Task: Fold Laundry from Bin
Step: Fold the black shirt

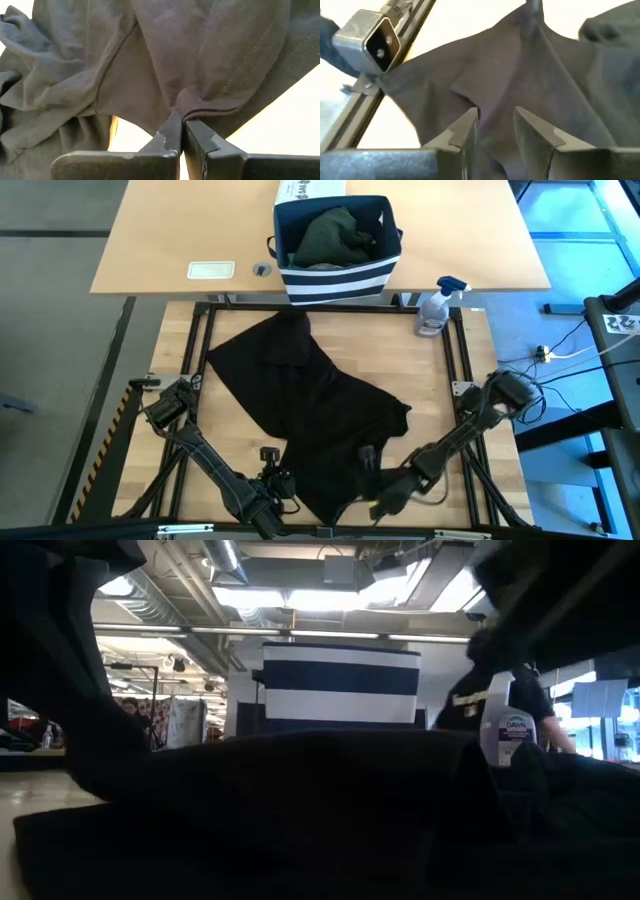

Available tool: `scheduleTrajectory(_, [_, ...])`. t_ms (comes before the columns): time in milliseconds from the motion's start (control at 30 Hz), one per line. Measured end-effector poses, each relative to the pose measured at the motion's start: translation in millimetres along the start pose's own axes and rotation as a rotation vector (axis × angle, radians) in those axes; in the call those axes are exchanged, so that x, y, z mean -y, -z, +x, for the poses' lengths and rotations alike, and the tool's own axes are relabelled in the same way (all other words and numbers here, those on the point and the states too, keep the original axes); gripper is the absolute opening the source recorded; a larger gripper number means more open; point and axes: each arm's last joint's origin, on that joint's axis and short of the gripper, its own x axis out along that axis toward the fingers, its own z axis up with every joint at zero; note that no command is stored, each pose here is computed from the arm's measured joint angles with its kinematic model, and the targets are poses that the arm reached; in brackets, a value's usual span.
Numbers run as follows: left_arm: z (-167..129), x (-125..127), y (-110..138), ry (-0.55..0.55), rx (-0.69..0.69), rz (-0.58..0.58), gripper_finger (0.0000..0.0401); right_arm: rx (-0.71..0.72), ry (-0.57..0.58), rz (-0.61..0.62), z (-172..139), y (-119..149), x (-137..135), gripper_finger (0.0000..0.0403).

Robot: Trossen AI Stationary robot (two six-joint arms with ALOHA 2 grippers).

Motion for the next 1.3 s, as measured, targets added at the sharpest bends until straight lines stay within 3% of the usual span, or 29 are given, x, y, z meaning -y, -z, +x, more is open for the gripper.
scheduleTrajectory(267, [0.0, 1.1, -0.1, 0.022, -0.012, -0.009, 0.0000, -0.100, 0.010, -0.195, 23.3, -21.2, -26.6, 0.0133])
scheduleTrajectory(400, [0.0, 1.5, -0.5, 0.025, -0.009, -0.012, 0.0000, -0.128, 0.031, -0.223, 32.6, -17.3, -29.4, 0.0167])
scheduleTrajectory(567, [0.0, 1.5, -0.5, 0.026, -0.008, -0.012, 0.0000, -0.129, 0.140, -0.269, 35.4, -13.8, -26.5, 0.0223])
scheduleTrajectory(700, [0.0, 1.5, -0.5, 0.026, -0.008, -0.012, 0.0000, -0.127, 0.177, -0.313, 36.7, -13.1, -25.8, 0.0243])
scheduleTrajectory(933, [0.1, 1.4, -0.6, 0.026, -0.009, -0.013, 0.0000, -0.158, 0.224, -0.425, 51.2, 0.3, -29.1, 0.0229])
scheduleTrajectory(1300, [0.3, 1.2, -0.7, 0.025, -0.009, -0.013, 0.0000, -0.043, 0.235, -0.402, 56.8, -9.0, -33.9, 0.0170])
